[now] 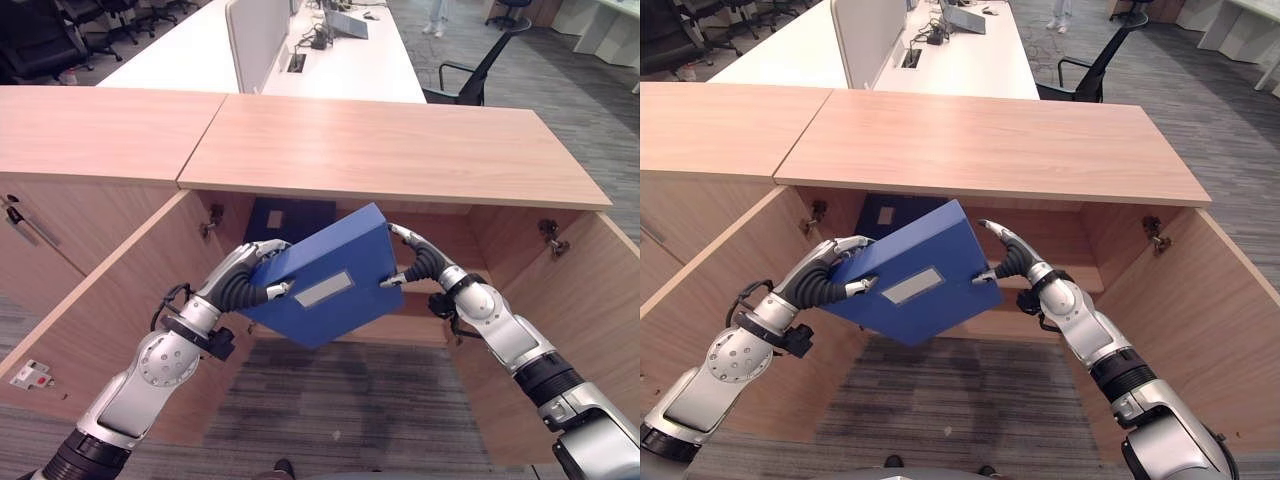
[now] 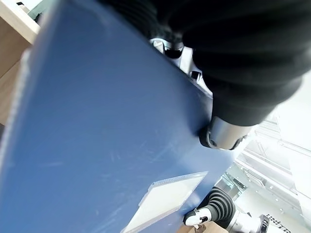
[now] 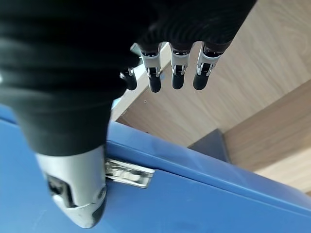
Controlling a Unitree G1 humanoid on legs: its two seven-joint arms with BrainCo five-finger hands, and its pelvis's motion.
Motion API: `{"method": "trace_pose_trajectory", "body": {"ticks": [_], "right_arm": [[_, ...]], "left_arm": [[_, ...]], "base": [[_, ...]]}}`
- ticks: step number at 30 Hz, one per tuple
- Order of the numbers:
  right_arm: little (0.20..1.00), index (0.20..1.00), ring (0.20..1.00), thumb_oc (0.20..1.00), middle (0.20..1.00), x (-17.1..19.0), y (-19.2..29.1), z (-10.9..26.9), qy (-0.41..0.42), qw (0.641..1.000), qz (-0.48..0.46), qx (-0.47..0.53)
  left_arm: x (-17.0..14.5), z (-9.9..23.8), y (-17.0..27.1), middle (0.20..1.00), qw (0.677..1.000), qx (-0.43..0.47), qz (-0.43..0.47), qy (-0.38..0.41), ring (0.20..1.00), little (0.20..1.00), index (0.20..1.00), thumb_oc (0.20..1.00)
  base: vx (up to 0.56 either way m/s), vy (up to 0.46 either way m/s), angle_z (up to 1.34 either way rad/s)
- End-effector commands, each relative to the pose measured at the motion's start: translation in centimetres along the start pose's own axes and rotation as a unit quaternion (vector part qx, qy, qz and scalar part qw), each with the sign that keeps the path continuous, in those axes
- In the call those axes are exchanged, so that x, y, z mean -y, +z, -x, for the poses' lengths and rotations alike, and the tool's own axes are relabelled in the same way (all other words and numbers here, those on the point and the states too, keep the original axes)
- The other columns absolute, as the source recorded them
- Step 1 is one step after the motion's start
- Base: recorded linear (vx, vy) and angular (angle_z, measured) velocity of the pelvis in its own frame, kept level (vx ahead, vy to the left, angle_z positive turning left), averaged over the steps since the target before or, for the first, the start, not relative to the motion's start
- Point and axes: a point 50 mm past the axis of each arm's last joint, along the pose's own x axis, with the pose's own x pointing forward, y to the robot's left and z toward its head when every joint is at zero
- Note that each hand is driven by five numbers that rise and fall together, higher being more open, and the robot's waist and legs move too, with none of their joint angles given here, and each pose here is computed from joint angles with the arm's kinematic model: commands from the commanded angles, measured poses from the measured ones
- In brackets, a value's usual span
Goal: Put the empty folder in the office cabinet
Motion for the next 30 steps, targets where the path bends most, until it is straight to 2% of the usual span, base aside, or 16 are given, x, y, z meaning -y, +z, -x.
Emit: {"method": "trace_pose_trajectory", "body": {"ticks": [1, 5, 12, 13, 14, 16, 17, 19, 20, 23, 24, 26, 27, 28, 29, 30], "right_arm": [[1.000, 1.000, 1.000, 1.000, 1.000, 1.6, 4.4, -1.5, -0.015, 0.995, 0.017, 0.101], [1.000, 1.000, 1.000, 1.000, 1.000, 1.1, 5.3, -1.7, 0.004, 0.993, 0.006, 0.119], [1.000, 1.000, 1.000, 1.000, 1.000, -2.3, 6.7, -2.3, 0.113, 0.981, -0.061, 0.142], [0.959, 0.959, 0.959, 0.959, 0.959, -2.2, 6.7, -2.3, 0.114, 0.981, -0.061, 0.142], [0.649, 0.649, 0.649, 0.649, 0.649, -3.4, 6.9, -2.5, 0.146, 0.975, -0.092, 0.140], [0.526, 0.526, 0.526, 0.526, 0.526, -4.0, 6.9, -2.6, 0.162, 0.971, -0.109, 0.138], [0.495, 0.495, 0.495, 0.495, 0.495, -5.4, 7.1, -2.7, 0.201, 0.958, -0.154, 0.135], [0.398, 0.398, 0.398, 0.398, 0.398, -6.3, 7.4, -2.8, 0.227, 0.946, -0.185, 0.137], [0.200, 0.200, 0.200, 0.200, 0.200, -6.3, 7.4, -2.8, 0.226, 0.946, -0.185, 0.137], [0.200, 0.200, 0.200, 0.200, 0.200, -8.4, 8.5, -2.6, 0.278, 0.916, -0.249, 0.148], [0.200, 0.200, 0.200, 0.200, 0.200, -8.4, 8.5, -2.6, 0.278, 0.916, -0.249, 0.148], [0.200, 0.200, 0.200, 0.200, 0.200, -9.8, 8.3, -2.3, 0.276, 0.890, -0.336, 0.139], [0.200, 0.200, 0.200, 0.200, 0.200, -9.8, 8.3, -2.3, 0.276, 0.890, -0.336, 0.139], [0.200, 0.200, 0.200, 0.200, 0.200, -10.5, 8.0, -2.1, 0.275, 0.869, -0.392, 0.129], [0.200, 0.200, 0.200, 0.200, 0.200, -12.0, 7.4, -1.5, 0.278, 0.833, -0.465, 0.111], [0.200, 0.200, 0.200, 0.200, 0.200, -12.0, 7.4, -1.5, 0.278, 0.833, -0.466, 0.111]], "left_arm": [[-1.2, -1.3, 3.3, 0.200, 0.994, 0.108, 0.013, 0.016, 0.200, 0.200, 0.200, 0.200], [-1.0, -1.8, 3.6, 0.200, 0.993, 0.117, 0.018, 0.017, 0.200, 0.200, 0.200, 0.200], [-1.1, -3.4, 5.9, 0.200, 0.982, 0.183, 0.030, 0.025, 0.200, 0.200, 0.200, 0.200], [-1.1, -3.4, 5.9, 0.200, 0.982, 0.183, 0.030, 0.025, 0.200, 0.200, 0.200, 0.200], [-1.2, -3.6, 7.1, 0.200, 0.976, 0.214, 0.045, 0.022, 0.200, 0.200, 0.200, 0.200], [-1.3, -3.7, 7.7, 0.200, 0.972, 0.229, 0.051, 0.021, 0.200, 0.200, 0.200, 0.200], [-1.3, -4.0, 8.8, 0.200, 0.963, 0.261, 0.069, 0.018, 0.200, 0.200, 0.200, 0.200], [-1.2, -4.3, 9.7, 0.200, 0.955, 0.284, 0.083, 0.016, 0.200, 0.200, 0.200, 0.200], [-1.2, -4.3, 9.7, 0.200, 0.955, 0.284, 0.083, 0.016, 0.200, 0.200, 0.200, 0.200], [-0.9, -5.2, 11.1, 0.200, 0.943, 0.318, 0.101, 0.008, 0.200, 0.200, 0.200, 0.200], [-0.9, -5.2, 11.1, 0.200, 0.943, 0.318, 0.101, 0.008, 0.200, 0.200, 0.200, 0.200], [-0.6, -5.6, 10.9, 0.200, 0.943, 0.313, 0.113, 0.008, 0.200, 0.200, 0.200, 0.200], [-0.6, -5.6, 10.9, 0.200, 0.943, 0.313, 0.113, 0.008, 0.200, 0.200, 0.200, 0.200], [-0.4, -5.7, 10.5, 0.200, 0.945, 0.303, 0.125, 0.007, 0.200, 0.200, 0.200, 0.200], [0.0, -5.9, 9.7, 0.200, 0.949, 0.283, 0.139, 0.002, 0.200, 0.200, 0.200, 0.200], [0.0, -5.9, 9.7, 0.200, 0.949, 0.283, 0.140, 0.002, 0.200, 0.200, 0.200, 0.200]], "base": [[0.00, 0.000, 0.00], [0.00, 0.000, 0.00], [0.00, 0.000, 0.00], [0.00, 0.000, 0.00], [0.00, 0.000, 0.00], [0.00, 0.000, 0.00], [0.00, 0.000, 0.00], [0.00, 0.000, 0.00], [0.00, 0.000, 0.00], [0.00, 0.000, 0.00], [0.00, 0.000, 0.00], [0.00, 0.000, 0.00], [0.00, 0.000, 0.00], [0.00, 0.000, 0.00], [0.00, 0.000, 0.00], [0.00, 0.000, 0.00]]}}
